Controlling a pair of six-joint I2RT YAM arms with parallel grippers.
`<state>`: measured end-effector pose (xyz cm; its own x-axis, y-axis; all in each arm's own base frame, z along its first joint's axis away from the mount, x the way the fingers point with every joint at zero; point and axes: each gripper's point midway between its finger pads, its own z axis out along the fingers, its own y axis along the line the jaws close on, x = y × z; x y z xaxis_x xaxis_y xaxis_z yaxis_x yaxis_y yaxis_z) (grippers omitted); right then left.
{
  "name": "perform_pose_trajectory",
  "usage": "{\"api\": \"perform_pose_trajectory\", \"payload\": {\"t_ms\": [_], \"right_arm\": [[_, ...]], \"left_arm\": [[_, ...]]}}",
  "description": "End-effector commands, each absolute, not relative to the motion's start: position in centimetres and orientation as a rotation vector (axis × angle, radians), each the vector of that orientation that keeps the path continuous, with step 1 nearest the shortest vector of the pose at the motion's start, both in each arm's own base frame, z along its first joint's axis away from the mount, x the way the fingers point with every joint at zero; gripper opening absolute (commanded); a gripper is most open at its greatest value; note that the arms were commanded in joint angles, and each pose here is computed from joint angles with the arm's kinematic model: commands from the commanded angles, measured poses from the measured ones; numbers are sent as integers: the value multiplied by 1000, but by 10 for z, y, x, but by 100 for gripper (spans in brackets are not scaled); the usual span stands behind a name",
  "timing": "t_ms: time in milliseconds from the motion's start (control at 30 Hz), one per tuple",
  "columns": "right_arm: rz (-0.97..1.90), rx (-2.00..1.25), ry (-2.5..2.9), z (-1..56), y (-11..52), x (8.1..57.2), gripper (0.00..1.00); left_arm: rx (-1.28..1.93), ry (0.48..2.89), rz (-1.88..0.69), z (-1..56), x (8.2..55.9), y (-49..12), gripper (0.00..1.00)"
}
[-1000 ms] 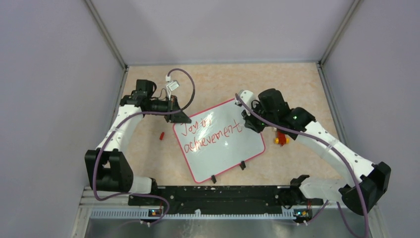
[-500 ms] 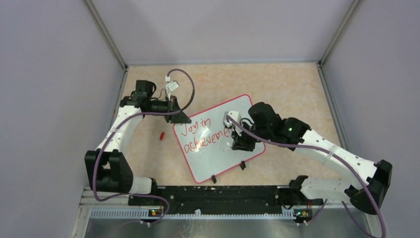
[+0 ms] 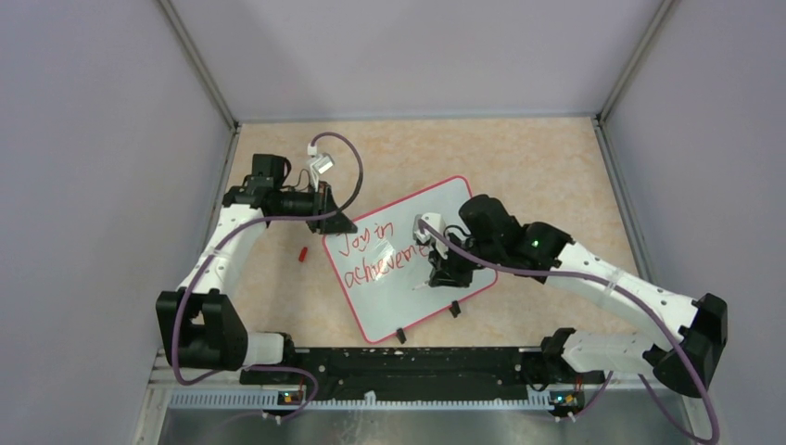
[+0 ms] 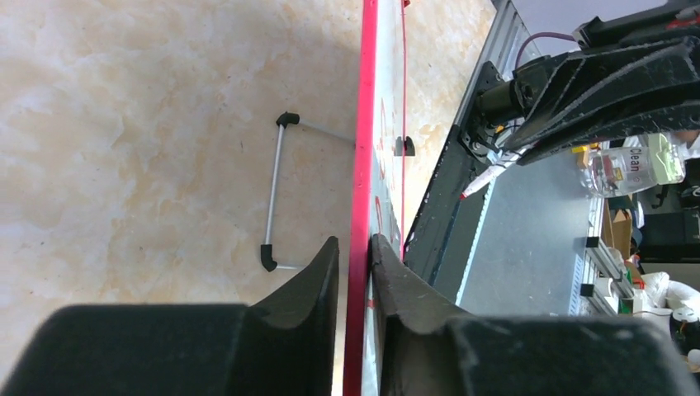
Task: Write a sentence on the whiteboard
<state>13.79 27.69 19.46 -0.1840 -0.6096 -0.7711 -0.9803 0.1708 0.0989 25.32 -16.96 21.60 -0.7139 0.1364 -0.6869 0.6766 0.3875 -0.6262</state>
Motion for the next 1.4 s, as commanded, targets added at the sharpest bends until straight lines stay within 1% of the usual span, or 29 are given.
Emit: {"api": "perform_pose_trajectory", "payload": {"t_ms": [0, 67, 167, 400, 533, 733, 1033, 1367], "right_arm": [[850, -1494, 1775, 213, 297, 138, 0], [849, -1504, 1765, 214, 304, 137, 0], [823, -1500, 1744, 216, 314, 138, 0], [782, -1492, 1733, 208, 332, 139, 0], [791, -1529, 1716, 205, 341, 130, 0], [769, -1576, 1709, 195, 347, 121, 0], [618, -1524, 1744, 182, 345, 139, 0], [553, -1499, 1758, 178, 346, 150, 0]], "left_arm": [[716, 2134, -1246, 203, 259, -165, 27], [716, 2132, -1251, 205, 258, -165, 30], [719, 2130, -1245, 205, 257, -165, 29], [707, 2143, -1227, 204, 259, -163, 7], [700, 2150, -1224, 202, 260, -163, 0], [695, 2156, -1212, 201, 261, -162, 0], [693, 2155, -1211, 202, 262, -162, 0], [692, 2156, -1212, 201, 262, -162, 0]]}}
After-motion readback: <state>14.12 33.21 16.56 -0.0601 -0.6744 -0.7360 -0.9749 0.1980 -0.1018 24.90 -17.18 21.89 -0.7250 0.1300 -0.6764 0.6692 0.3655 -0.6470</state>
